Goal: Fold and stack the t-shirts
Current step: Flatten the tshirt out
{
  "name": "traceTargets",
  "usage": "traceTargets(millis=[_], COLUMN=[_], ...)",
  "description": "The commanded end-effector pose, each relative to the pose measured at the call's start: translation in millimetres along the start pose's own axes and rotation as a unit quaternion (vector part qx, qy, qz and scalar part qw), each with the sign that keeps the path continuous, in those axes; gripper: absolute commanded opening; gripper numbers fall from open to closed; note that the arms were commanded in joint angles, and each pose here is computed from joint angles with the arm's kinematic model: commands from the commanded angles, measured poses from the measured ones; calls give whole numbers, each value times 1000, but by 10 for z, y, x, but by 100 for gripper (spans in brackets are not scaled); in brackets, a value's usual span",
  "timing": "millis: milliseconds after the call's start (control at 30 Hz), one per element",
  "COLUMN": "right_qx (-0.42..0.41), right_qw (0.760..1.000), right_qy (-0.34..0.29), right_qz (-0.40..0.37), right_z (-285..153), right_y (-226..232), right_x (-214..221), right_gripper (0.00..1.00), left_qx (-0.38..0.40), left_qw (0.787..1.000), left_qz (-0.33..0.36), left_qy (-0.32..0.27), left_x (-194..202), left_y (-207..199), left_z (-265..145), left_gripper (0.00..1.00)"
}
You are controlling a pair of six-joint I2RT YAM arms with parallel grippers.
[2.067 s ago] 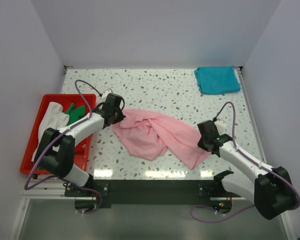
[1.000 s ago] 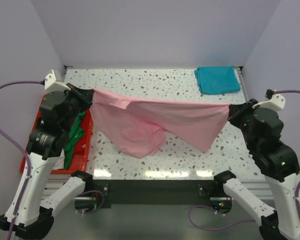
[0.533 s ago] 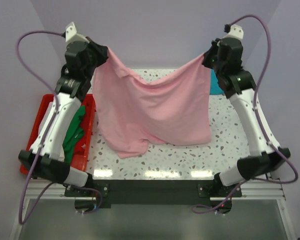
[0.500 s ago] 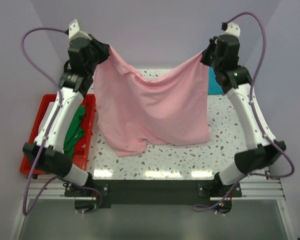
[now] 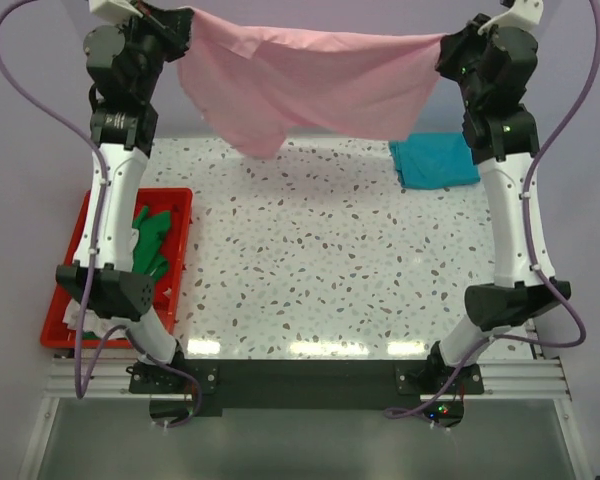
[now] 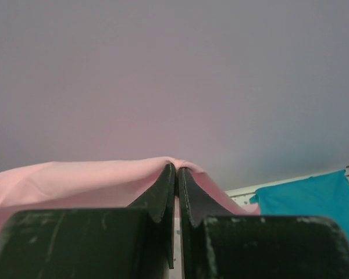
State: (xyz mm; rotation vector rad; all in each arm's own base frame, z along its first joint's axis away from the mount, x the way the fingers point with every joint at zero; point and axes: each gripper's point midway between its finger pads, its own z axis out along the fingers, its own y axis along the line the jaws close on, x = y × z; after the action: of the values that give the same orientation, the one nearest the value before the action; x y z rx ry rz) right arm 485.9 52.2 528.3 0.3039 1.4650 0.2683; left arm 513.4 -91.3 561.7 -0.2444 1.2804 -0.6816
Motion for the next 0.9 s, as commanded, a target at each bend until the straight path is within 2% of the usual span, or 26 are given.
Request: traceTargets(millis=[0,33,67,100,133,167,200,267,300,333,367,400,467,500,567,600,633,667,700,767,800,867], right_qx=[4,12,22,41,49,63,93,110,123,125,129,141,148,165,179,192,196,191,203,184,181,183], right_qw=[1000,999,999,996,994,990,980,968,953,949,942,925,912,895,885,871,866,868,856,853,853,858], right_qy=[18,33,46,84,101,123,171,219,271,281,301,346,377,410,426,448,457,454,469,478,476,464], right_qz=[-2,1,4,2,13,17,34,53,56,70,74,72,71,64,56,55,58,63,73,101,110,121], right_z=[-122,-150,-212,-334,-426,-511,-742,-982,-1206,-1357,-1486,-1725,-1983,-2216,-2425,-2629,-2727,-2803,-2978,-3104,-3199,-3261], right_y=[-147,-219,-295,-474,-544,-649,-853,-1005,-1158,-1184,-1239,-1376,-1470,-1603,-1714,-1794,-1814,-1802,-1839,-1734,-1709,-1692], right_x=[211,361,478,818,969,1169,1567,1987,2474,2586,2772,3164,3413,3677,3806,3958,4016,4007,4104,4126,4094,4037], right_gripper=[0,0,0,0,0,0,0,0,0,0,0,0,0,0,0,0,0,0,0,0,0,0], left_qx=[28,28,4,-6,-5,-36,-50,-71,-108,-114,-157,-173,-197,-222,-247,-273,-276,-288,-306,-313,-327,-323], left_qw=[1000,1000,999,998,997,991,986,980,967,964,951,944,934,922,911,894,894,887,874,873,864,873], left_qz=[14,7,-6,-17,-39,-61,-85,-107,-121,-126,-129,-132,-133,-137,-140,-146,-148,-151,-159,-163,-165,-167], left_qy=[-2,1,46,62,61,115,130,152,198,203,235,248,266,287,299,324,321,329,343,337,346,326], left_x=[23,19,440,594,606,1153,1338,1586,2068,2131,2476,2604,2754,2963,3055,3203,3197,3263,3322,3296,3318,3205], left_y=[-79,-119,139,221,174,489,573,676,947,957,1202,1280,1370,1498,1563,1640,1633,1672,1693,1678,1691,1642], left_z=[-308,-450,-526,-625,-810,-1014,-1158,-1538,-1845,-2048,-2351,-2522,-2873,-3124,-3408,-3632,-3711,-3834,-3975,-4079,-4188,-4188], left_gripper=[0,0,0,0,0,0,0,0,0,0,0,0,0,0,0,0,0,0,0,0,0,0])
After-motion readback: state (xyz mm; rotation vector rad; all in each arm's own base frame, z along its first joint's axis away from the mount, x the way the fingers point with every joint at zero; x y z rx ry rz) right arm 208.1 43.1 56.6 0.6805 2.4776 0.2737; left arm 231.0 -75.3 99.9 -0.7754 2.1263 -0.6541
